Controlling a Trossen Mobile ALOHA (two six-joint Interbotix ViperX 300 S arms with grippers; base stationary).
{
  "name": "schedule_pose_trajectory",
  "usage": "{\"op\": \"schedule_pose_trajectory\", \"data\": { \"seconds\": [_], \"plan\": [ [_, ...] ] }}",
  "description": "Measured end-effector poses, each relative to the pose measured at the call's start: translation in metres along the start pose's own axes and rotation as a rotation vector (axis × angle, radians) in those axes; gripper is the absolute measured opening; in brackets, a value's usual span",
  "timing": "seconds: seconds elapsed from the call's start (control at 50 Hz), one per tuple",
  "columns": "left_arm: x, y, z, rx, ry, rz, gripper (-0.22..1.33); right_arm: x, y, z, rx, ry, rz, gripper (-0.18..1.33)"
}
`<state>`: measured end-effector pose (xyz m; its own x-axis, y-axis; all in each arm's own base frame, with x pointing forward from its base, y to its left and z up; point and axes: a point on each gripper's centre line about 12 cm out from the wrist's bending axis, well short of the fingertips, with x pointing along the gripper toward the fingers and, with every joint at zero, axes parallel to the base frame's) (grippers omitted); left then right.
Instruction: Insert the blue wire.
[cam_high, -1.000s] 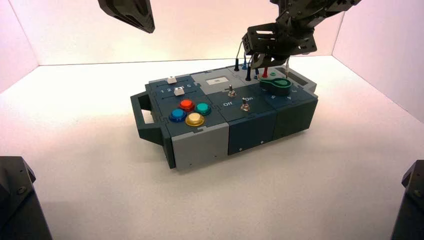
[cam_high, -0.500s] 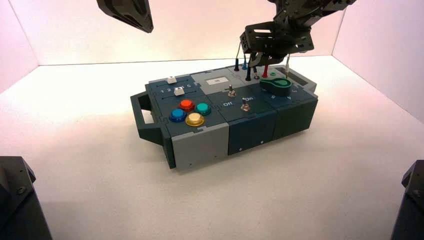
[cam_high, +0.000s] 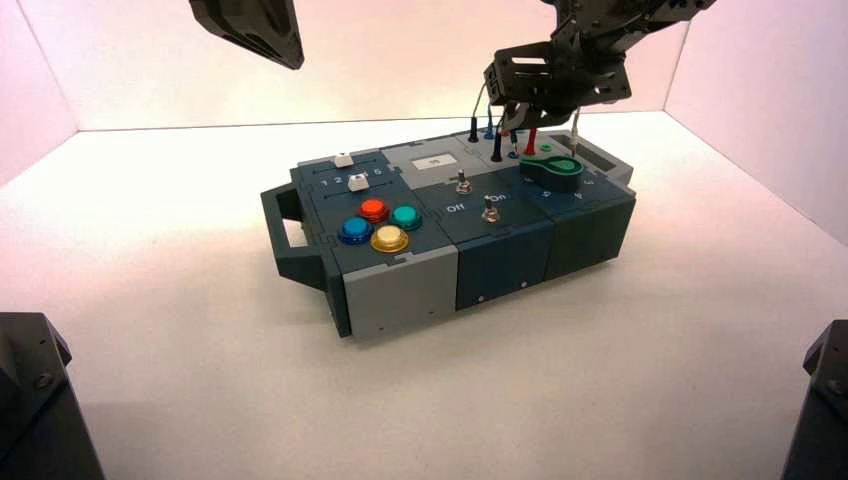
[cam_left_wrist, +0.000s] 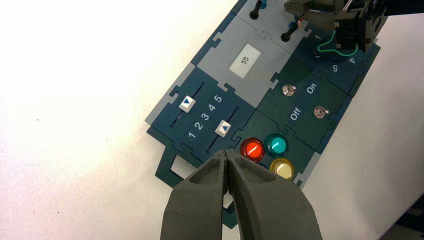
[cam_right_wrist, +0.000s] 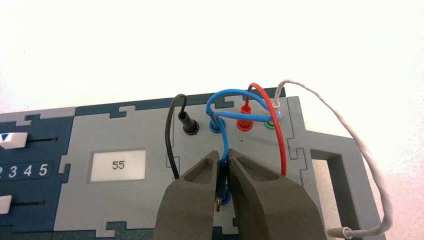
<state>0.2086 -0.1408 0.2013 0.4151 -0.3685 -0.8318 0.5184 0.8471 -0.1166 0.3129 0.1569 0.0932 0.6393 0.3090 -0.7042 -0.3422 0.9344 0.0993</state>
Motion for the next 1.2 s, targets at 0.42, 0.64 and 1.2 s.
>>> {"op": "schedule_pose_trajectory", "data": {
  "seconds": [0.42, 0.64, 1.2],
  "plan": [
    [0.0011, 0.0007, -0.0018, -0.001, 0.006, 0.002, -0.16, 0.0025, 0.0005, 0.0004, -0.003, -0.011, 0.001, 0.01],
    [0.0012, 0.0008, -0.0028, -0.001, 0.008, 0.002, -0.16, 0.0056, 0.0, 0.001, -0.003, -0.012, 0.0, 0.01],
    [0.0017, 0.0024, -0.0033, 0.003, 0.01, 0.006, -0.16, 0.0072, -0.0024, 0.0013, -0.018, -0.013, -0.003, 0.01]
  ]
}}
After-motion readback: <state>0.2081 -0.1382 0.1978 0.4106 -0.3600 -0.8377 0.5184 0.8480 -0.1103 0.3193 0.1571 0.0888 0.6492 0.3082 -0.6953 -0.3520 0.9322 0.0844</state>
